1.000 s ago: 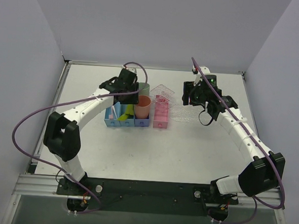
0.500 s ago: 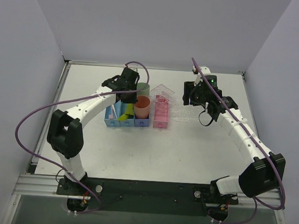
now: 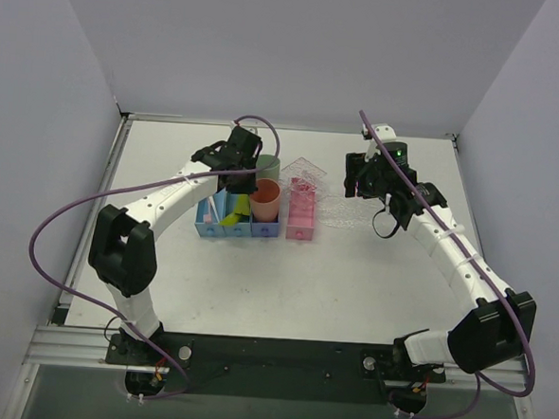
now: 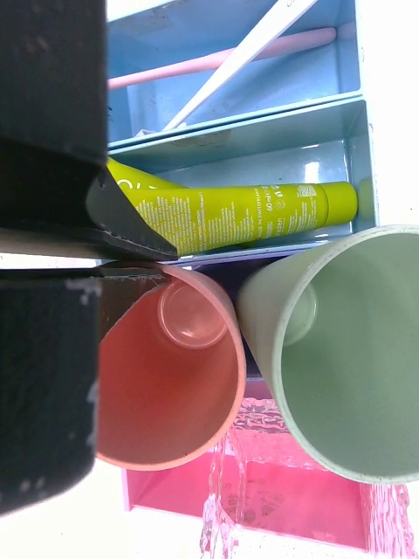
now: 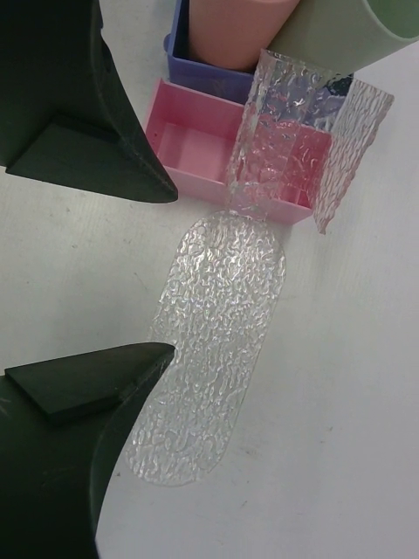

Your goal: Prepare toiletry sets of a toothbrush and toothpaste on the tray

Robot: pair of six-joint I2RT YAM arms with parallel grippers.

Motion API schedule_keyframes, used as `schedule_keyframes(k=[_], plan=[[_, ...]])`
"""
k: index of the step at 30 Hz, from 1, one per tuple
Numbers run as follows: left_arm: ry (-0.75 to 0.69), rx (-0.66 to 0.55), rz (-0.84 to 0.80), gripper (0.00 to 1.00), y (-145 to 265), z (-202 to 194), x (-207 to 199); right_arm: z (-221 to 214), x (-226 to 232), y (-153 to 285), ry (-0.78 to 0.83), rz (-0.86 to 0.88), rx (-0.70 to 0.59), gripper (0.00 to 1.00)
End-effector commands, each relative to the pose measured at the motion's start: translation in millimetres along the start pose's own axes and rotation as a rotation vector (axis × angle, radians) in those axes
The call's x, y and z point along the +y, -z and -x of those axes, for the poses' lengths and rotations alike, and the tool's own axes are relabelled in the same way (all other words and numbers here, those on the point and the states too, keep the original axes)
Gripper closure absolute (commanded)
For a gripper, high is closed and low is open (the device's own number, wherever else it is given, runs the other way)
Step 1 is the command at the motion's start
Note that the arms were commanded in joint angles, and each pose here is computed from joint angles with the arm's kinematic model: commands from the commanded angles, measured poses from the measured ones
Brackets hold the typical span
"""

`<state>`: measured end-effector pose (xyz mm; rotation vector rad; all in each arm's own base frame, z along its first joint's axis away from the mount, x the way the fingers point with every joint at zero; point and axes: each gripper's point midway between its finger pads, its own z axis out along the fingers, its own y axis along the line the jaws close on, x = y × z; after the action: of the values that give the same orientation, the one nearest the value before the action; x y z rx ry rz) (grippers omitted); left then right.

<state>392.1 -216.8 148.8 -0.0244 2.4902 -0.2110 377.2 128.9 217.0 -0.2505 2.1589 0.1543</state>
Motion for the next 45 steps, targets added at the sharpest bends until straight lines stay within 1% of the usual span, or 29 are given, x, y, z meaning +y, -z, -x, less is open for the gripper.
schedule_keyframes(k=[1,8,11,16,18,20,22,23,24,25,26,27,30,34,37,39,41,45], plan=[[0.026,-0.073,-0.025,1.00,24,25,-9,14,-11,13,0.011,-0.059,-0.064,0.39],[0.058,-0.113,-0.047,1.00,48,36,-10,24,-23,25,0.017,-0.112,-0.098,0.39],[0.056,-0.119,-0.047,1.00,58,35,-9,29,-25,29,-0.001,-0.115,-0.114,0.39],[0.073,-0.170,-0.061,1.00,85,40,-5,44,-24,37,-0.056,-0.094,-0.152,0.39],[0.082,-0.199,-0.072,1.00,98,43,-8,55,-19,43,-0.067,-0.068,-0.178,0.39],[0.081,-0.269,-0.100,1.00,120,57,-17,70,-13,51,-0.099,-0.035,-0.210,0.39],[0.049,-0.306,-0.129,1.00,133,61,-35,80,1,56,-0.122,0.038,-0.221,0.39],[0.032,-0.323,-0.138,1.00,141,67,-41,83,15,56,-0.147,0.108,-0.212,0.41],[0.020,-0.311,-0.140,1.00,136,67,-48,94,22,61,-0.159,0.148,-0.230,0.46],[0.010,-0.298,-0.148,1.00,135,64,-55,97,32,63,-0.171,0.197,-0.229,0.49],[0.007,-0.285,-0.159,1.00,132,62,-60,99,41,60,-0.205,0.238,-0.218,0.52],[0.001,-0.276,-0.163,1.00,126,63,-66,104,54,65,-0.208,0.316,-0.217,0.53],[-0.028,-0.273,-0.189,1.00,123,62,-86,108,76,67,-0.209,0.410,-0.190,0.55],[-0.085,-0.254,-0.168,1.00,122,54,-99,98,93,71,-0.182,0.458,-0.133,0.56],[-0.096,-0.239,-0.172,1.00,119,49,-104,86,102,72,-0.155,0.505,-0.091,0.57],[-0.100,-0.240,-0.188,1.00,121,47,-109,75,108,68,-0.138,0.524,-0.049,0.57],[-0.104,-0.242,-0.198,1.00,123,45,-114,60,111,64,-0.091,0.508,0.010,0.58],[-0.112,-0.241,-0.214,1.00,126,41,-122,43,105,56,-0.028,0.435,0.053,0.58]])
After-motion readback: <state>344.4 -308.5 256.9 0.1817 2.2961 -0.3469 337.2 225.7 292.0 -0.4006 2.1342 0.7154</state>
